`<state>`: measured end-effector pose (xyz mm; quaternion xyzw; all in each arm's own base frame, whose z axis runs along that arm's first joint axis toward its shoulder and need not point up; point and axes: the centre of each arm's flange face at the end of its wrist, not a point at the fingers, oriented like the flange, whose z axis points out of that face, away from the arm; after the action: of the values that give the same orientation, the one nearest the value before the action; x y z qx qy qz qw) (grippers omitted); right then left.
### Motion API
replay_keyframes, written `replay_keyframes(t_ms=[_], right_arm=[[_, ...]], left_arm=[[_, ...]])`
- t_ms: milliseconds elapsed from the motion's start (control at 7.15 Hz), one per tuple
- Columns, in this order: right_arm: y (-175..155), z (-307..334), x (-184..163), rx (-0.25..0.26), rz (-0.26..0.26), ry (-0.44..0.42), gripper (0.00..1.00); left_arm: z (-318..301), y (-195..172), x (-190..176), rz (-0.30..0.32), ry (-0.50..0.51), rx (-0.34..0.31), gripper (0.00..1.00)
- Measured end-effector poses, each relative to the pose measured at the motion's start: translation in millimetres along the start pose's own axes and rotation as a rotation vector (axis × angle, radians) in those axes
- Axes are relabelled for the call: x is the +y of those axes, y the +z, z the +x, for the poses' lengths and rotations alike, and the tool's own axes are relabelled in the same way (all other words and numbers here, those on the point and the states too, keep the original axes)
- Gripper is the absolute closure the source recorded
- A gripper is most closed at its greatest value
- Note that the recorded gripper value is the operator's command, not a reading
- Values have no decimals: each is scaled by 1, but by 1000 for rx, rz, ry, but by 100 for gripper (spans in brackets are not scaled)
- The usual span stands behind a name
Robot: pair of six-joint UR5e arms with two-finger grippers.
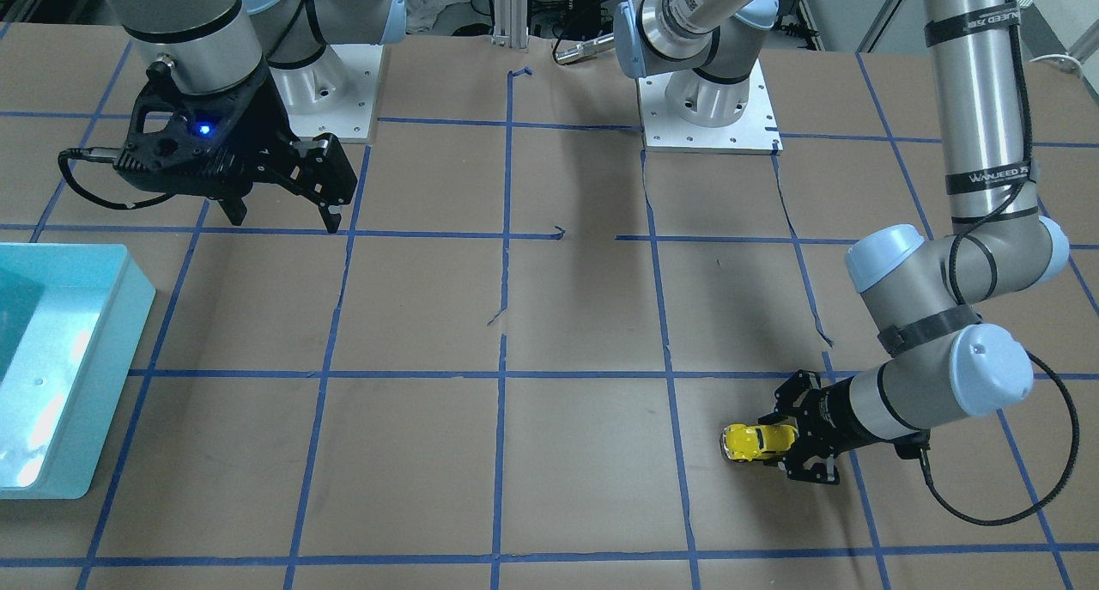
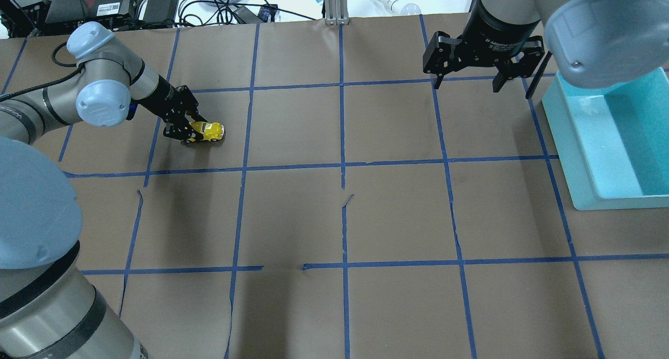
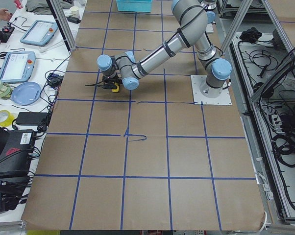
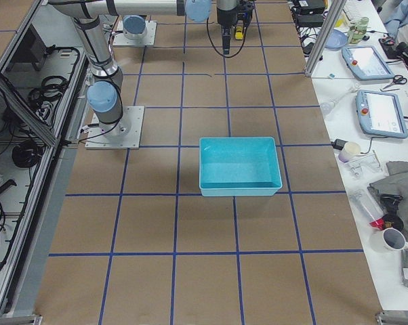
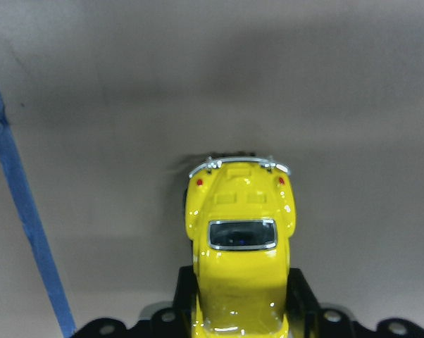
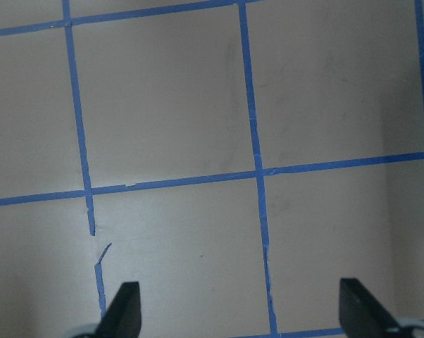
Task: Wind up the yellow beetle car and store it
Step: 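Press the held car to the table and drag it back with the left gripper, then open the left gripper and lift away, letting the car roll toward the bin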
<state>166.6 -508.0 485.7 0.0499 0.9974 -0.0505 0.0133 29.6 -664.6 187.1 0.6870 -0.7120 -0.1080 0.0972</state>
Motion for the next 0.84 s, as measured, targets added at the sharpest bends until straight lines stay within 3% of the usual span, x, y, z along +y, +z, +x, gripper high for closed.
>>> replay_keyframes(t_ms=[280, 560, 699, 839], right_arm=[[0, 0, 0, 0, 0, 0, 0], [0, 0, 0, 0, 0, 0, 0], [0, 0, 0, 0, 0, 0, 0], [0, 0, 0, 0, 0, 0, 0]], left_arm=[[1, -16, 9, 12, 10, 28, 20], [-5, -49, 25, 82, 57, 41, 18], [-11, -74, 38, 135, 144, 36, 6], [-20, -107, 52, 205, 305, 18, 1]])
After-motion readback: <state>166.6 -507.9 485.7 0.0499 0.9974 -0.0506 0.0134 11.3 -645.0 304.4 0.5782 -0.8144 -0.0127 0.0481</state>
